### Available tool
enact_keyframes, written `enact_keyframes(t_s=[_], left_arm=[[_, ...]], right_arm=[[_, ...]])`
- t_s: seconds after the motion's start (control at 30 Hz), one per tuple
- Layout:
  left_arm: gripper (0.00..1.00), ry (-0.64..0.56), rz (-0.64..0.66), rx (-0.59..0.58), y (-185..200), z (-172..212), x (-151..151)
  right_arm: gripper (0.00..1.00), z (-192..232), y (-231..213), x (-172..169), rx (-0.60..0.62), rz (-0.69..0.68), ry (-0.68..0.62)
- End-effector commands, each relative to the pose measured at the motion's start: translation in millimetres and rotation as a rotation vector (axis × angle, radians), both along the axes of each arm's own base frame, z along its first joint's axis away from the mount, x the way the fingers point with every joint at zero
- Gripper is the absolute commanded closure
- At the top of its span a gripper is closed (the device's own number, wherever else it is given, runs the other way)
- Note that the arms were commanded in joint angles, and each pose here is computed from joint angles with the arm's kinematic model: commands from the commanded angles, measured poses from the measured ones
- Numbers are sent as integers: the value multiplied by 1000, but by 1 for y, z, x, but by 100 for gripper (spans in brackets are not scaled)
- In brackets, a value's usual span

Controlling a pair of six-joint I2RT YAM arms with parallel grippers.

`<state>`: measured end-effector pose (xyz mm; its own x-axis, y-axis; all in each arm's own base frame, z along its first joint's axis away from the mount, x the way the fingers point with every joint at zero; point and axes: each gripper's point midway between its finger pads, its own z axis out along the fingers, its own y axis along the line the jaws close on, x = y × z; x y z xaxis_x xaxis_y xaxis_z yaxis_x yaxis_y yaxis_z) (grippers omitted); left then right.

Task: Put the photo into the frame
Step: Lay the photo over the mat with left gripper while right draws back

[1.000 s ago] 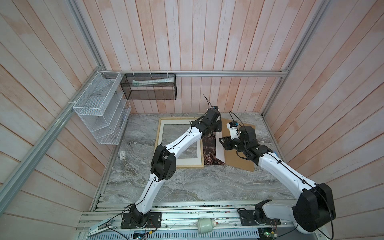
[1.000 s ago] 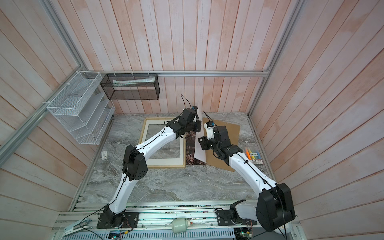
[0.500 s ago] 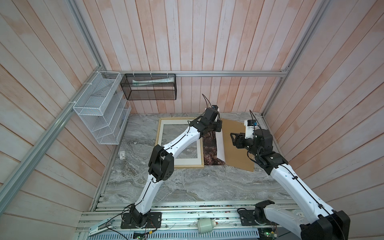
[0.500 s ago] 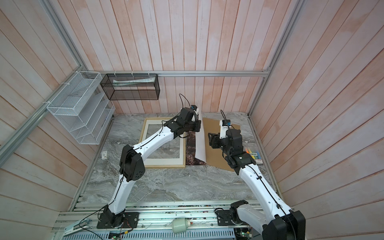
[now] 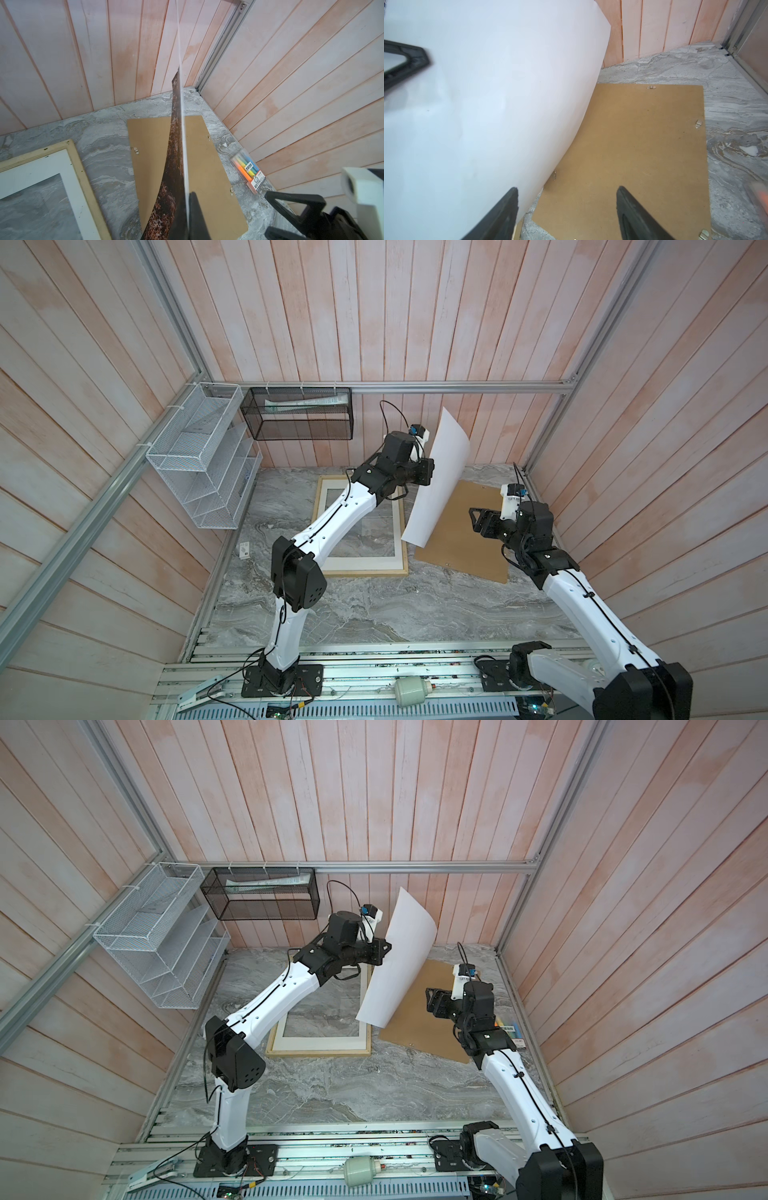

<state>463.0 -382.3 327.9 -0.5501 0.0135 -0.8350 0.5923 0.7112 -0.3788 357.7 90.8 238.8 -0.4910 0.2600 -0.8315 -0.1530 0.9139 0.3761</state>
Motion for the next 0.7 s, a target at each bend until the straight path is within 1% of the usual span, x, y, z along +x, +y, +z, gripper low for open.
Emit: enact_keyframes(t_s=[0.0,0.1,0.23,0.33,0.43,0.53,0.6,0.67], left_arm=[[100,73,14,-24,40,-26,13],[100,155,43,-32,79,-64,28],[100,239,122,14,126,-114,44],[100,286,167,36,154,-143,50],[100,322,199,49,178,-165,55],[100,337,225,89,197,-180,58],[100,340,231,123,208,-188,59],[100,341,209,145,215,-195,60]], right_arm=[[25,-14,8,2,40,33,31],[24,-20,11,5,58,37,48],[24,-25,15,9,73,53,63],[24,-29,18,12,86,62,74],[24,-37,24,16,110,85,94],[24,-52,33,21,139,119,135],[24,-61,42,24,168,159,159],[22,-73,52,28,210,200,180]])
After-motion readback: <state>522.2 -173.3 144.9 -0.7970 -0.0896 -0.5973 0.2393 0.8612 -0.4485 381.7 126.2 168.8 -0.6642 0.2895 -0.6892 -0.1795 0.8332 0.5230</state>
